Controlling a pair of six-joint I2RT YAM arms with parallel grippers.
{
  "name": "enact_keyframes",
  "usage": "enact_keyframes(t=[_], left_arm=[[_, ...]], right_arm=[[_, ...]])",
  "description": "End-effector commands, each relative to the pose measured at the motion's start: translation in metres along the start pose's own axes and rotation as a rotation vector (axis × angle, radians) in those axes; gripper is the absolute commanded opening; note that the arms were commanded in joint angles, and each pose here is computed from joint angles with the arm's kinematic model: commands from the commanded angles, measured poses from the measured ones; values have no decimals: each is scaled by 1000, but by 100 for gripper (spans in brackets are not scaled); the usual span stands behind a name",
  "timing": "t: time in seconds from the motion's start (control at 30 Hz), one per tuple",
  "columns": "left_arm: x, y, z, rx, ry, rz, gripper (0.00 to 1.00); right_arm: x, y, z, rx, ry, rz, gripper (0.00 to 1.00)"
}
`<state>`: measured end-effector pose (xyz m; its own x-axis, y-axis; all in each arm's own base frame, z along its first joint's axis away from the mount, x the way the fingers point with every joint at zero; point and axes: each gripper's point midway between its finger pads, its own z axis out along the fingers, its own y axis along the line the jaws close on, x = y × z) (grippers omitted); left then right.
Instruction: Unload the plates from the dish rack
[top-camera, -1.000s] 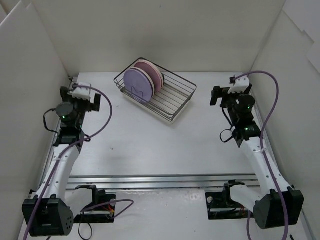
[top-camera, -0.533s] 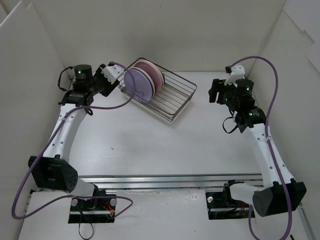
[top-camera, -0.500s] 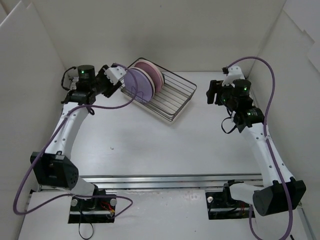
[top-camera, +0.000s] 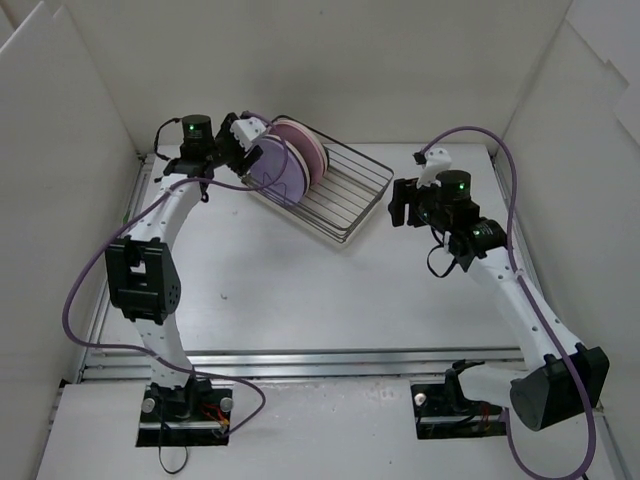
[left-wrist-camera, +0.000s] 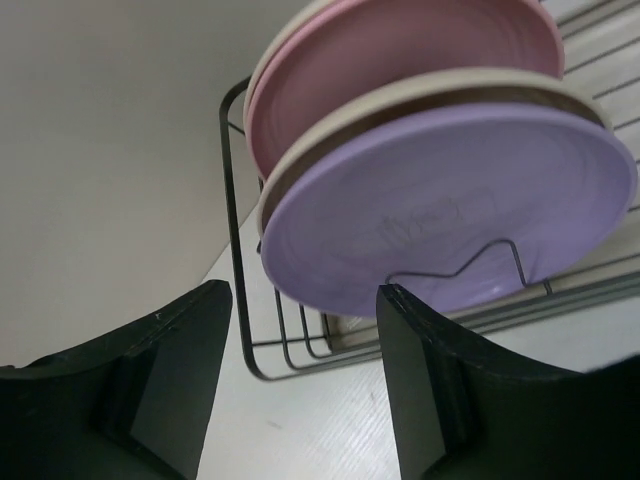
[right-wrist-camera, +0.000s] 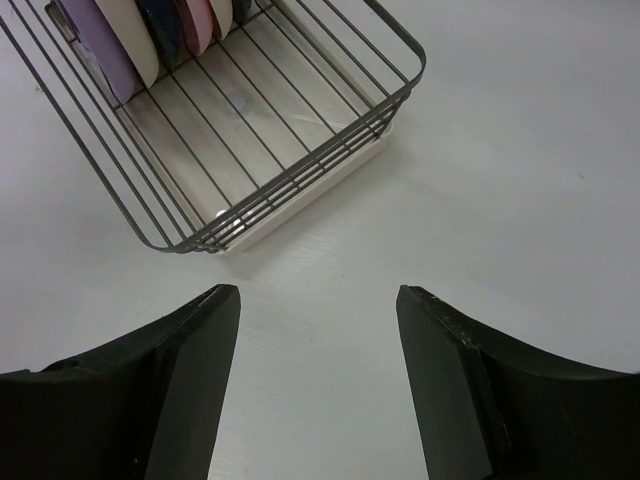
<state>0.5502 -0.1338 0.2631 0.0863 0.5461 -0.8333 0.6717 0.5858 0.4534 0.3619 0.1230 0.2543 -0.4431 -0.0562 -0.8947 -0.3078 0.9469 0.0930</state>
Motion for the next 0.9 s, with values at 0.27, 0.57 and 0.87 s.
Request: enact_keyframes(t=[0.27,0.57,0.87], left_arm=[[-45,37,18,-40,-220,-49,52],[-32,55,33,-112,-210,-10,31],[-28,58,40,-138,-201,65,38]], right_arm=[[-1,22,5,-59,-19,-2,65],[9,29,14,-72,32,-21,65],[8,28,17,-64,66,-49,65]])
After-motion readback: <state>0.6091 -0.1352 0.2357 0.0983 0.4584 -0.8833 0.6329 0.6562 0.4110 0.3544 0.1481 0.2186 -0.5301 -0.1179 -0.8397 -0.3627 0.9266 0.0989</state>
